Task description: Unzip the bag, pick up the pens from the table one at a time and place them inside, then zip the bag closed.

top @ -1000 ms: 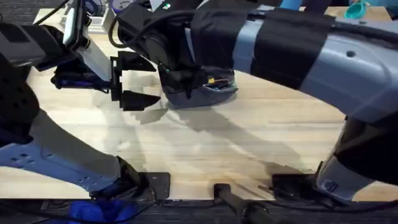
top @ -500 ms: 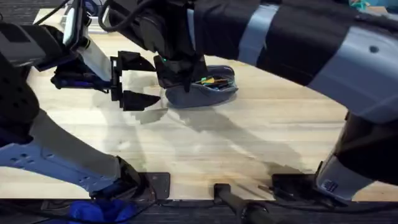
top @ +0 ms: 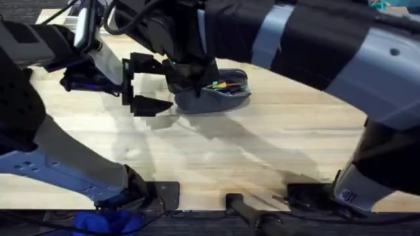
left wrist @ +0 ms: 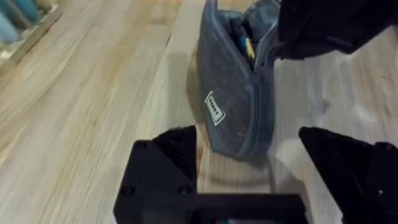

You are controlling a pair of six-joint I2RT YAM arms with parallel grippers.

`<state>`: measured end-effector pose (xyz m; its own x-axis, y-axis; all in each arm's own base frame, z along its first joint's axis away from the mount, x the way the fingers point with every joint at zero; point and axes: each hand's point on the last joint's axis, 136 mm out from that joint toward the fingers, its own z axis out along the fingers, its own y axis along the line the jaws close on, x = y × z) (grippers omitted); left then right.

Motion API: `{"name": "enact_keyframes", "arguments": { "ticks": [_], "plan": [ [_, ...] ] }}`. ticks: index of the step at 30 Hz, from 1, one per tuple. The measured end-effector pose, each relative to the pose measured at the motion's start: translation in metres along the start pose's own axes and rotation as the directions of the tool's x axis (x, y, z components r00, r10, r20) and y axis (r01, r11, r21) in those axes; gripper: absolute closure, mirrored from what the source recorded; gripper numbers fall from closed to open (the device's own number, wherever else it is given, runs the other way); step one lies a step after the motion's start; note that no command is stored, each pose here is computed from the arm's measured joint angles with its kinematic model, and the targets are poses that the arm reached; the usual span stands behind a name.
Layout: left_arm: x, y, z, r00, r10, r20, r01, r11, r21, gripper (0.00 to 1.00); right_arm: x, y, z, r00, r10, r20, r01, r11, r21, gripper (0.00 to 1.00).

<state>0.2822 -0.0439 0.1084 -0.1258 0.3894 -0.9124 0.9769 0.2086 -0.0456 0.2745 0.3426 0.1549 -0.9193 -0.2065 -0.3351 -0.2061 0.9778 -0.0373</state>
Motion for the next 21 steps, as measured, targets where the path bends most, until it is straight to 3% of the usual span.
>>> {"name": "enact_keyframes", "arguments": {
  "ticks": [15, 21],
  "plan": [
    [-0.009, -0.005, 0.034, 0.992, 0.129, -0.011, -0.128, 0.987, 0.093, 0.045, 0.000, 0.000, 0.000, 1.000, 0.000, 0.000, 0.000, 1.000, 0.000, 0.972],
    [-0.011, -0.006, 0.039, 0.989, 0.144, -0.011, -0.142, 0.984, 0.107, 0.119, 0.000, 0.000, 0.000, 1.000, 0.000, 0.000, 0.000, 1.000, 0.000, 0.972]
  ]
}}
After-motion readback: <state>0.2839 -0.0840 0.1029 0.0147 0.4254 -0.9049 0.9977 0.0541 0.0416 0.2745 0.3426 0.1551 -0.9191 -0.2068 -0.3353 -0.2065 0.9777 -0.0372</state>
